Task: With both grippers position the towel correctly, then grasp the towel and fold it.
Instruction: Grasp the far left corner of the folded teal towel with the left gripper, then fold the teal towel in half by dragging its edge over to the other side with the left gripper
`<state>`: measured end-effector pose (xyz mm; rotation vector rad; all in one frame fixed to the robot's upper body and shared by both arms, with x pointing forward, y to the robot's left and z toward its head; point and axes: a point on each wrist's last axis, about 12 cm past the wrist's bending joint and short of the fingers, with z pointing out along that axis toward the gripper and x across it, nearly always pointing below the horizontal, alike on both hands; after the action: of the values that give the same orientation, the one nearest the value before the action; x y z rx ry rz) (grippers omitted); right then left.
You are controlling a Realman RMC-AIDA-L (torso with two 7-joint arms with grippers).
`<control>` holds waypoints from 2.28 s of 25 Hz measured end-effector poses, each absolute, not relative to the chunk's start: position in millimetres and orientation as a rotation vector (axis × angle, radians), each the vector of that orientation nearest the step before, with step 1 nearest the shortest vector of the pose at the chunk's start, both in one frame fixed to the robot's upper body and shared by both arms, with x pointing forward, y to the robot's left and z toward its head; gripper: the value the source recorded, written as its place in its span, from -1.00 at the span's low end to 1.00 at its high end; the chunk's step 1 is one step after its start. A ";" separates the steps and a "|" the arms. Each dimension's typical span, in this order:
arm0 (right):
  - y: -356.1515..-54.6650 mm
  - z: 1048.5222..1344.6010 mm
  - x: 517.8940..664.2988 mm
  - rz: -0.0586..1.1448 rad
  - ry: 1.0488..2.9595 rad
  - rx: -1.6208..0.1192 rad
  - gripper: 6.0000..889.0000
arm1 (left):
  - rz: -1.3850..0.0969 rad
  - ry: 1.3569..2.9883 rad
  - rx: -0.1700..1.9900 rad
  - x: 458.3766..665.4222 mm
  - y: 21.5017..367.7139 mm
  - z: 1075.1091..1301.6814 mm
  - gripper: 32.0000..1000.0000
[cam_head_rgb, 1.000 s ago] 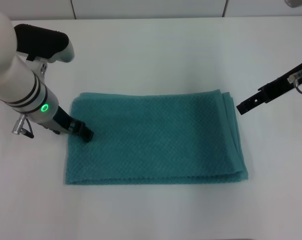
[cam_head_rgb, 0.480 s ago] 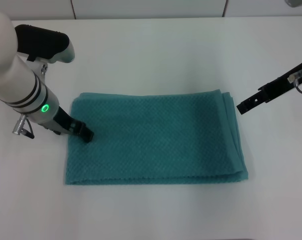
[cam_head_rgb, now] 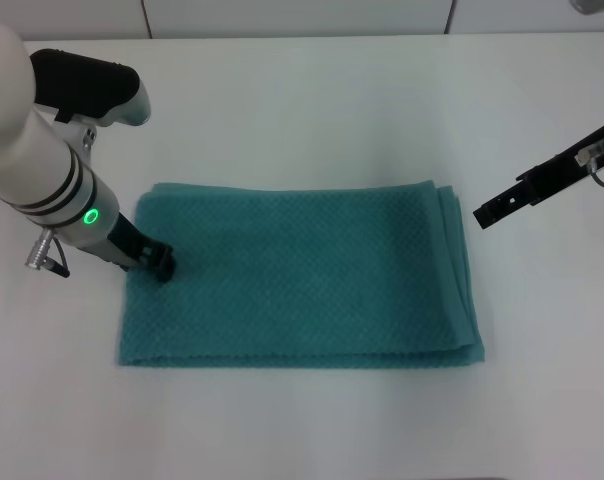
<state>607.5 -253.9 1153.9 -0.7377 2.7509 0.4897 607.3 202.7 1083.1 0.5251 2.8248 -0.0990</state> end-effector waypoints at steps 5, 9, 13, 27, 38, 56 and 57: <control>-253.9 1153.9 607.5 0.490 2.751 -0.738 0.93 | -0.098 2.825 0.527 607.6 202.5 1083.7 -0.10; -253.9 1153.9 607.5 0.490 2.751 -0.738 0.93 | -0.098 2.824 0.529 607.9 202.2 1084.1 -0.33; -253.9 1153.9 607.6 0.490 2.751 -0.738 0.93 | -0.100 2.824 0.526 608.1 202.3 1084.5 -0.50; -254.6 1146.0 606.1 0.503 2.769 -0.727 0.93 | -0.101 2.823 0.522 608.7 202.9 1086.2 -0.84; -256.8 1144.0 605.2 0.500 2.772 -0.712 0.93 | -0.018 2.829 0.509 610.9 217.8 1090.9 -0.89; -257.7 1143.9 605.1 0.500 2.775 -0.703 0.93 | 0.108 2.845 0.422 611.2 258.6 1099.6 -0.89; -257.8 1143.9 605.1 0.500 2.775 -0.703 0.93 | 0.120 2.847 0.417 611.0 263.0 1099.9 -0.89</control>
<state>605.1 -257.8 1143.9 -0.7029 2.7754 0.4996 611.0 263.0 1099.9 0.4174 2.8474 0.1202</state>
